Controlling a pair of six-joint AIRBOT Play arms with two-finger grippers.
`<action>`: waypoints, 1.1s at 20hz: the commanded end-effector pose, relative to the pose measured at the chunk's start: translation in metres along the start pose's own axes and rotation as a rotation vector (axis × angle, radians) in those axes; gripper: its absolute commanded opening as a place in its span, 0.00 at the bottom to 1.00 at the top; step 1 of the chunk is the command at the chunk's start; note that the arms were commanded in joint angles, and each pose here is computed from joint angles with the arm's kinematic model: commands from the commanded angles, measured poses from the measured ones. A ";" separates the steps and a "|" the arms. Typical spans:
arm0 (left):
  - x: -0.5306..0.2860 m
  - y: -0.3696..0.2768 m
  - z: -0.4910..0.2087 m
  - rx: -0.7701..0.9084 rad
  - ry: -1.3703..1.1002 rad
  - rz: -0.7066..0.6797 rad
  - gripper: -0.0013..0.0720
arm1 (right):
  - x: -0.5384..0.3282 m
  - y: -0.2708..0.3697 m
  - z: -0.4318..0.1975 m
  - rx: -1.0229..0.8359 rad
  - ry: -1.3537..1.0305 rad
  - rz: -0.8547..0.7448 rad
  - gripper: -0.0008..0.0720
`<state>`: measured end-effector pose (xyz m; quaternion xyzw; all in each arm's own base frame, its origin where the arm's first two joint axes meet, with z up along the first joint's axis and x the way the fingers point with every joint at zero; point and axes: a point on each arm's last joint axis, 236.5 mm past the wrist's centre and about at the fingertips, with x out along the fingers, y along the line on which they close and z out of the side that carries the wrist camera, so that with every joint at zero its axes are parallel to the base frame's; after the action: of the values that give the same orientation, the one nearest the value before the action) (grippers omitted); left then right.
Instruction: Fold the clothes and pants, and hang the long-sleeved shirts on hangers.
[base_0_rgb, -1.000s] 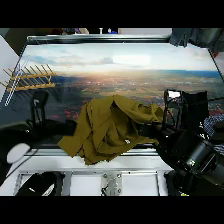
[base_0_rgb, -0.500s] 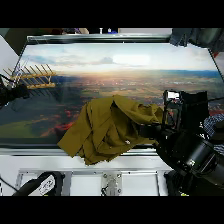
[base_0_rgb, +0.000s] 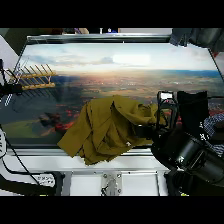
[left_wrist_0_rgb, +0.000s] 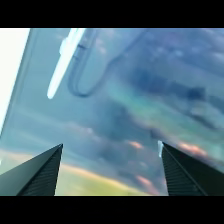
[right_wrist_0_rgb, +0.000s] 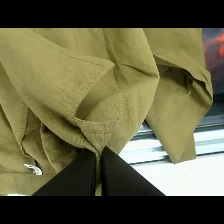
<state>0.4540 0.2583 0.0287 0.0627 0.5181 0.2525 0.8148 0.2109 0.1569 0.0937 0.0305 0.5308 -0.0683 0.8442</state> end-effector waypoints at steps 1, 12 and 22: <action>0.021 0.004 0.005 0.037 0.034 0.039 0.91 | 0.004 0.002 -0.002 -0.007 0.010 -0.012 0.04; 0.019 0.011 -0.023 0.027 0.153 0.052 0.91 | 0.003 0.007 -0.014 -0.007 0.058 0.012 0.04; 0.031 0.036 0.040 0.105 -0.131 0.075 0.91 | 0.001 0.015 -0.027 0.078 0.104 0.033 0.04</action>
<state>0.4703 0.2962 0.0245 0.1097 0.5102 0.2598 0.8125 0.1911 0.1738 0.0812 0.0633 0.5694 -0.0658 0.8169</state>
